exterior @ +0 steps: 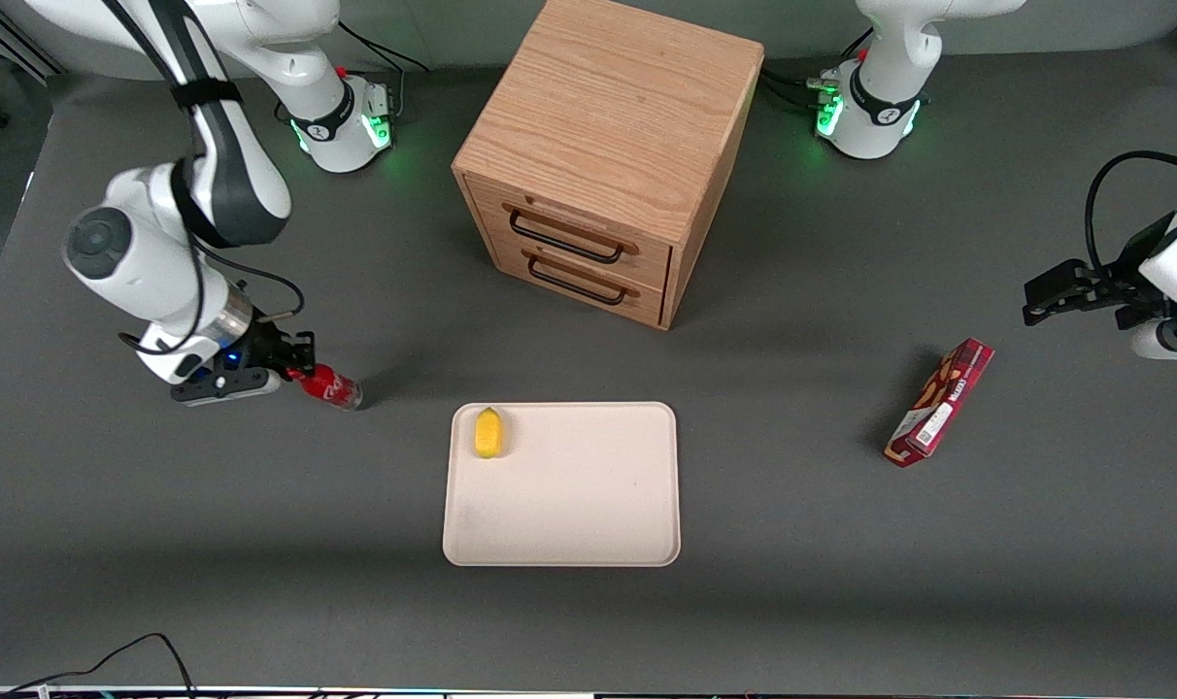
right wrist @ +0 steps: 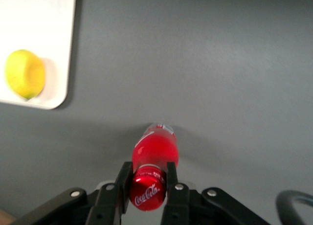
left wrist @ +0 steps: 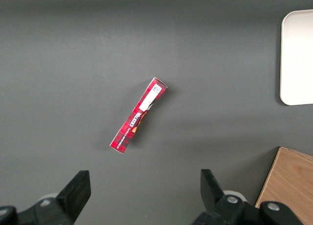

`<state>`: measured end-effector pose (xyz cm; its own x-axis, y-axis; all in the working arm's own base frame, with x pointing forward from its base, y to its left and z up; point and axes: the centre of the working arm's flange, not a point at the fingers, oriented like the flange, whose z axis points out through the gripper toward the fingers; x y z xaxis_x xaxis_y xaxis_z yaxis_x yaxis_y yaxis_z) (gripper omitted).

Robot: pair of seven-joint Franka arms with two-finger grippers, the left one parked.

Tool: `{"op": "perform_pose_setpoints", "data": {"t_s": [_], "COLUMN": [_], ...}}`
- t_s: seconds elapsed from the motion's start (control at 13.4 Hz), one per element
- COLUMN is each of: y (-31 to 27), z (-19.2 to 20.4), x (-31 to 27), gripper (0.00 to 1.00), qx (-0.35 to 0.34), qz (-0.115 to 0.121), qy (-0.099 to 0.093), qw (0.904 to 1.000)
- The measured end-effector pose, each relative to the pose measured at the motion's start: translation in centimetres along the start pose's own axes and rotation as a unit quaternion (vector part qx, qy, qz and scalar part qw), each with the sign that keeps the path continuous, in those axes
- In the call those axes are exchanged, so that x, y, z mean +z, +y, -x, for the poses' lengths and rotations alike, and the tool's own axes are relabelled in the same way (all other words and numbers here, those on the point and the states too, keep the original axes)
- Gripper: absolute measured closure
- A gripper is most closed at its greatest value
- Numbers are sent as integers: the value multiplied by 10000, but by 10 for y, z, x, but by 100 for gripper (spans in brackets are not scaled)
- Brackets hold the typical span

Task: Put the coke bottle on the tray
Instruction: 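Carry the held bottle over the tray beside the lemon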

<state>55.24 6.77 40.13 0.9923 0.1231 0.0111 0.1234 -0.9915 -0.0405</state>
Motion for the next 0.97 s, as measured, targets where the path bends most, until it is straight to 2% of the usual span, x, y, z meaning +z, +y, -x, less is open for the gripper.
{"op": "perform_pose_setpoints", "data": {"t_s": [0.15,0.3,0.52,0.67,0.82,0.9,0.97], "y": [0,3,10,14,8,-7,-34], "z": [-6,-5,-12,-33,-61,-79,-100], "x": [-90,-181,-258,-254,-223,-202,-177], "gripper": [69,69,69,69,69,69,69], "qx": [6,-4,33,71,301,429,614], "qz": [-6,89,237,222,201,203,205], "qy": [-162,-216,-397,-479,-604,-606,-514], "qw": [9999,9997,9989,9986,9975,9970,9966]}}
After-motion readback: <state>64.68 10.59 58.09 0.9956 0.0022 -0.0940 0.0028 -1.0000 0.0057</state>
